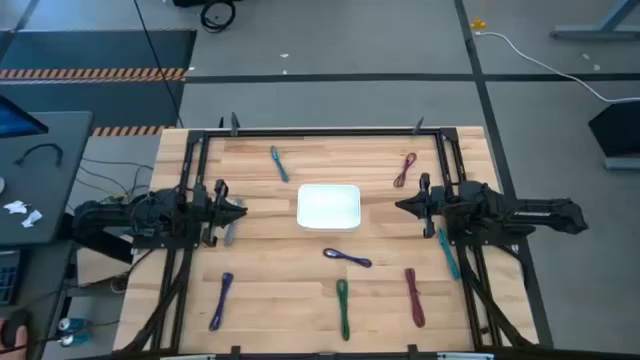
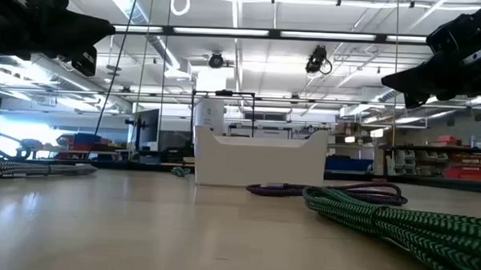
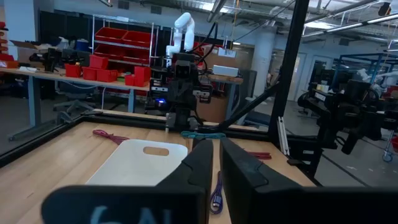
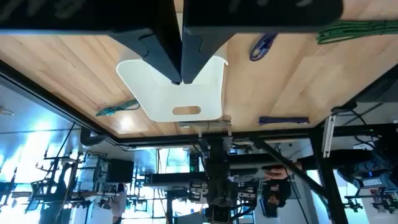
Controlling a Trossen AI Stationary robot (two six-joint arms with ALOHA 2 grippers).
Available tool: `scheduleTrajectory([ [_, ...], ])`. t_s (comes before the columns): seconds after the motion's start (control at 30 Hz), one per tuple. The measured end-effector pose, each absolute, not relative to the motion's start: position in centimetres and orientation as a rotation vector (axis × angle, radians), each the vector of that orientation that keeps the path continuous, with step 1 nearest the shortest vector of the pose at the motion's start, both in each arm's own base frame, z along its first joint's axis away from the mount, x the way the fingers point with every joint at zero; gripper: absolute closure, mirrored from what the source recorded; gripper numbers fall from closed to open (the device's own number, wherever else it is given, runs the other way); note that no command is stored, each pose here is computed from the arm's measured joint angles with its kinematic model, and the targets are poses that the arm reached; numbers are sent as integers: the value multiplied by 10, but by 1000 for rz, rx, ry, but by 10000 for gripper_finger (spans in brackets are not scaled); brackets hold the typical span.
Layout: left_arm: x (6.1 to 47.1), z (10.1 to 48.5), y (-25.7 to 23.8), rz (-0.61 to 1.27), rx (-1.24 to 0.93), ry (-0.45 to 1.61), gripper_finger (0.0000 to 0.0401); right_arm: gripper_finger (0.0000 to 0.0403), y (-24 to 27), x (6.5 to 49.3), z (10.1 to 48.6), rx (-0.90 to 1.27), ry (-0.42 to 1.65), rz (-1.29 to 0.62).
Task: Pick and place USB-C Cables
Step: Put the right black and violet charger cable into the white bin
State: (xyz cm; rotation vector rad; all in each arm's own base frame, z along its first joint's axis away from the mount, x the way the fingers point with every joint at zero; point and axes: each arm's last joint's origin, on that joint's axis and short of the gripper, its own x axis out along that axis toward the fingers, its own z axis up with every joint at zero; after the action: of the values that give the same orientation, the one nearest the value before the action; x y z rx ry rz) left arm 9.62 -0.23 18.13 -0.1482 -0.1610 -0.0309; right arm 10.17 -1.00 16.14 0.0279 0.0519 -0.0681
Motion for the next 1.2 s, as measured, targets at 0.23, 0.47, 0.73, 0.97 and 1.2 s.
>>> scheduleTrajectory([
  [0.23,96,181,-2,-31,-149,-161,373,395,-10,102,161,28,52,-68],
  [0.47,96,181,-2,-22,-149,-161,363,395,-10,102,161,28,52,-68],
  [0.73,95,181,5,231,-168,-179,370,395,-10,102,161,28,52,-68],
  [0.97,95,181,5,231,-168,-179,366,395,-10,102,161,28,52,-68],
  [1.2,95,181,5,232,-169,-179,366,395,-10,102,161,28,52,-69],
])
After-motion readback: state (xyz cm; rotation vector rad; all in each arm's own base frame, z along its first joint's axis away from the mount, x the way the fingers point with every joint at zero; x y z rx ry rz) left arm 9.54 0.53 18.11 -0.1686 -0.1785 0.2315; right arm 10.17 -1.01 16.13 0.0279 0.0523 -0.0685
